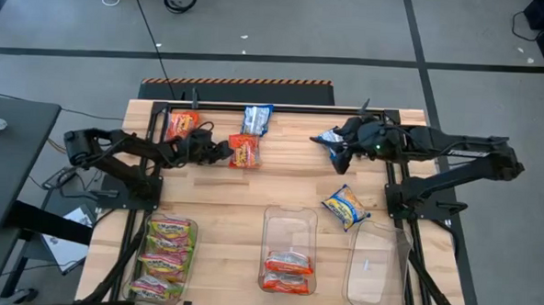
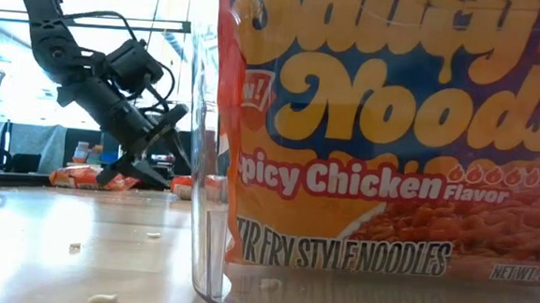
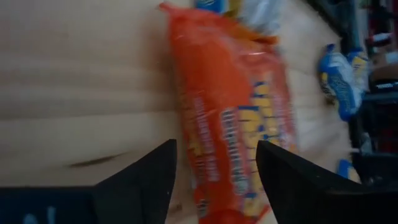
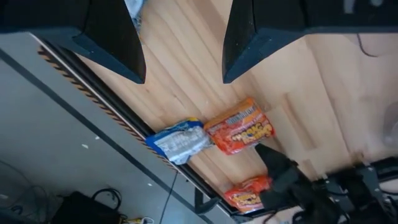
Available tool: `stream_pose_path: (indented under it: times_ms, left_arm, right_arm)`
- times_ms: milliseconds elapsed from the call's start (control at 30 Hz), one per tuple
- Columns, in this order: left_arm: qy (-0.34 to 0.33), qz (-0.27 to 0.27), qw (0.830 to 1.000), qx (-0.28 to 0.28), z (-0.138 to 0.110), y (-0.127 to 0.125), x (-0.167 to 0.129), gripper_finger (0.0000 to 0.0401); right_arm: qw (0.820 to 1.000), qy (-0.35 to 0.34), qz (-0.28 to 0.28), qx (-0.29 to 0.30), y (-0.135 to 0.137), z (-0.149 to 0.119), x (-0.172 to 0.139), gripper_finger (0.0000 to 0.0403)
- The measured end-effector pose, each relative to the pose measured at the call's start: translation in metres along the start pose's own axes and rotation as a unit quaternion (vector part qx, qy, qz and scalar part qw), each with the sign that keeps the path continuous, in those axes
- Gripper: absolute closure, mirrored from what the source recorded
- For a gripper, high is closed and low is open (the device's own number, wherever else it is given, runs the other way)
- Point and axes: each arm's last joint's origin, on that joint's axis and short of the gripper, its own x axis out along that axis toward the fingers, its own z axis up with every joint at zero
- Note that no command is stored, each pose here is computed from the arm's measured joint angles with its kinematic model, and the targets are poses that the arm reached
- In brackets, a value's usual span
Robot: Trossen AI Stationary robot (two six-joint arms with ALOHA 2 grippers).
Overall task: Sort Maruchan noodles
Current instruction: Put the orange noodle pack into the middle transparent bin
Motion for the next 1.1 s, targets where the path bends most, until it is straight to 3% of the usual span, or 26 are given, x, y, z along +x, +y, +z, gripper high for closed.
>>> stream_pose_path:
  times_ms: [133, 467, 700, 900, 1100]
  left_arm:
    - [-0.005, 0.019, 1.000, -0.007, -0.008, 0.000, 0.011, 0.0169]
    - [-0.010, 0.021, 0.999, 0.039, -0.028, -0.028, 0.038, 0.0168]
    - [-0.025, -0.001, 0.999, 0.026, -0.034, -0.049, 0.041, 0.0167]
    - [-0.033, 0.016, 0.999, -0.013, -0.037, -0.042, 0.048, 0.0152]
    - [-0.050, -0.014, 0.998, -0.018, -0.041, -0.047, 0.059, 0.0141]
  right_arm:
    - [1.000, 0.002, 0.011, 0.001, 0.001, 0.003, 0.009, 0.0185]
    - [0.999, 0.026, 0.045, 0.010, 0.009, 0.003, 0.024, 0.0185]
    - [0.998, 0.027, 0.055, 0.022, 0.013, 0.002, 0.023, 0.0185]
    - [0.998, 0.028, 0.055, 0.021, 0.013, 0.002, 0.023, 0.0185]
    - [0.998, 0.028, 0.055, 0.013, 0.013, 0.002, 0.023, 0.0186]
